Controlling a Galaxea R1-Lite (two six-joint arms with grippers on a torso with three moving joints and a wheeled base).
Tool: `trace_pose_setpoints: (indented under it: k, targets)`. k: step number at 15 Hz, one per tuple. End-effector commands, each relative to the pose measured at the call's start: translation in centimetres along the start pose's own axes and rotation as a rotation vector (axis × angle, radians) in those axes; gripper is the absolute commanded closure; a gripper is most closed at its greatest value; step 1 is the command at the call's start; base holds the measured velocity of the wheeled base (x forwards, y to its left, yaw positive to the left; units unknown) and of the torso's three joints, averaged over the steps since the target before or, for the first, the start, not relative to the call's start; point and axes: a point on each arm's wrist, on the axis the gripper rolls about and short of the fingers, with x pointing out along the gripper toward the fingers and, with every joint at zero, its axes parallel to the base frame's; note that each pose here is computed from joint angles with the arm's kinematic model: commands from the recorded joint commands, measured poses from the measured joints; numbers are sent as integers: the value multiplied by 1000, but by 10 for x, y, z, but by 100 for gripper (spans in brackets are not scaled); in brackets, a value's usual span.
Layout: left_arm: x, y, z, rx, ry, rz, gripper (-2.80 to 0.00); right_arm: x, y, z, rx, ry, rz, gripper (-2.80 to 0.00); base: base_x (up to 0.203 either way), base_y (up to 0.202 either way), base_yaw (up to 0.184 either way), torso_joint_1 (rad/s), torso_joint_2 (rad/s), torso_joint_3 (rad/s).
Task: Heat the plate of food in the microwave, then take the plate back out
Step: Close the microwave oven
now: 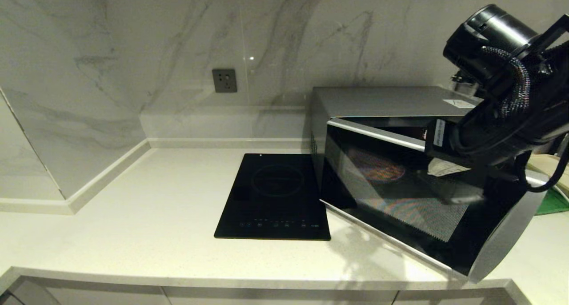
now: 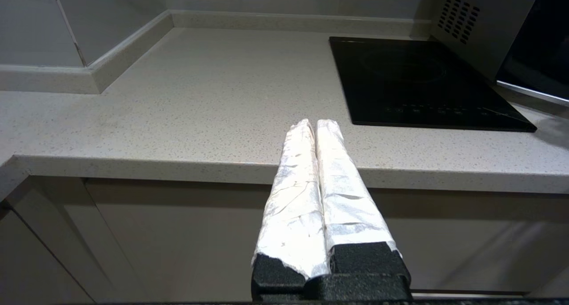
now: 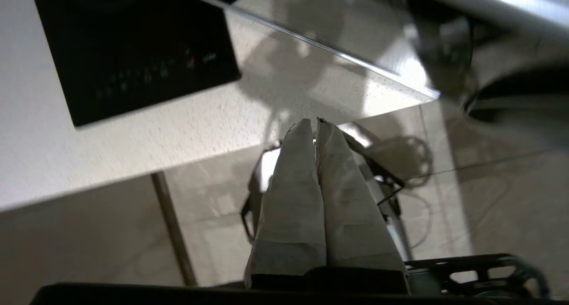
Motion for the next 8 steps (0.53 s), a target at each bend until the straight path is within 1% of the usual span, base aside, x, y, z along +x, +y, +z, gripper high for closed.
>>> trace_pose_setpoints:
  k: [1, 6, 7, 8]
  targets:
    - [0, 0, 0, -1, 0, 0, 0, 5, -16, 15, 110, -14, -49, 0, 0, 0, 0, 0, 0, 0]
    - [0, 0, 0, -1, 0, 2, 0, 38, -59, 59, 318, -11, -147, 0, 0, 0, 0, 0, 0, 0]
    - [0, 0, 0, -1, 0, 0, 0, 46, -67, 68, 357, -17, -151, 0, 0, 0, 0, 0, 0, 0]
    - [0, 0, 0, -1, 0, 0, 0, 53, -76, 79, 401, -18, -136, 0, 0, 0, 0, 0, 0, 0]
